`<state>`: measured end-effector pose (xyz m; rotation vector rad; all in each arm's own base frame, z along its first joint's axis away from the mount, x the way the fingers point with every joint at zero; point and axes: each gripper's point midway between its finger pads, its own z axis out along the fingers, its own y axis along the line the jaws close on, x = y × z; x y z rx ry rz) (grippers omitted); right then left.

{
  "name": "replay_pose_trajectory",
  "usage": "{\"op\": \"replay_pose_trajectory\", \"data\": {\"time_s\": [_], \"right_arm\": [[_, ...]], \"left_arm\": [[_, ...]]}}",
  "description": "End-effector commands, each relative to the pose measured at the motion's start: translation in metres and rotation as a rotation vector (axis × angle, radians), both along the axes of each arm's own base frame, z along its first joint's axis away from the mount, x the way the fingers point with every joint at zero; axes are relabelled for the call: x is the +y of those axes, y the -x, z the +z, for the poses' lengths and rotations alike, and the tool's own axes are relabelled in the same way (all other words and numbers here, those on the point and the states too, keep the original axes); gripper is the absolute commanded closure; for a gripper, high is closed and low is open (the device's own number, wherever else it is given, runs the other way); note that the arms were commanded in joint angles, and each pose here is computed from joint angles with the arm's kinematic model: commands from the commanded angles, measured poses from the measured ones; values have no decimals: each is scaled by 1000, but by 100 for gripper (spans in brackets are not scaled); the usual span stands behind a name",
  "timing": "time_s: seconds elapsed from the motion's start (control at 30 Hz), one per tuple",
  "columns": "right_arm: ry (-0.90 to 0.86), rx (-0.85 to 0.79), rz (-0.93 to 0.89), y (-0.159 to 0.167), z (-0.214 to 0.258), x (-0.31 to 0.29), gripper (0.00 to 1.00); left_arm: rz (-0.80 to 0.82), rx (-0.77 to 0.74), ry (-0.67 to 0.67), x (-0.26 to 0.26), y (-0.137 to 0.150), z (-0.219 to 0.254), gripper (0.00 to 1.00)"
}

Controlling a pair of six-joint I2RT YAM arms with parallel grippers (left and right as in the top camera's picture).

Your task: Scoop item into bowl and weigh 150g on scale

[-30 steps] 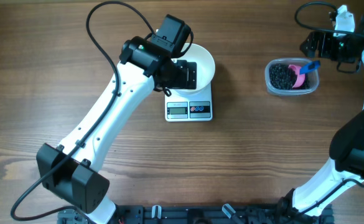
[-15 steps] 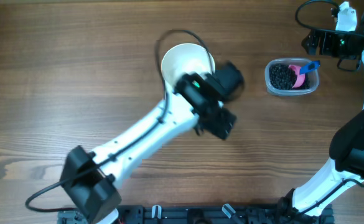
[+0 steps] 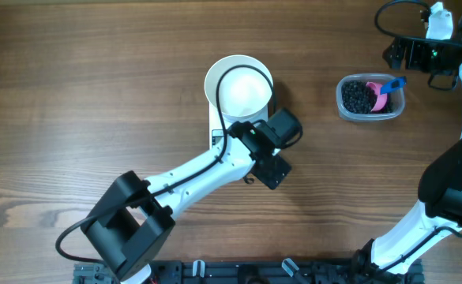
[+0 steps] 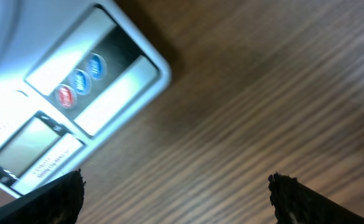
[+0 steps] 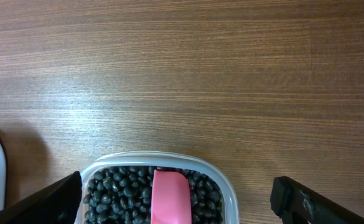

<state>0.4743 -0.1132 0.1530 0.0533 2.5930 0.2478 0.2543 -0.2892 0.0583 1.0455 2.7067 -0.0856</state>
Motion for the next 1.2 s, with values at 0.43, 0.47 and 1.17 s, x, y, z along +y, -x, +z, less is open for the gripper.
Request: {"op": "replay_pose_trajectory", "data": {"time_s": [0.43,0.47,1.17], "right_arm": [[8,-3,5,-5,-1,-1,0],[8,-3,4,-5,-1,-1,0],[8,-3,5,-5,-1,-1,0]], "left_arm": [[-19,-85,-117,8,-34,-51,0],[-50,-91,-121,7,-35,-50,0],[-85,-2,-115,8,-27,-73,0]]}}
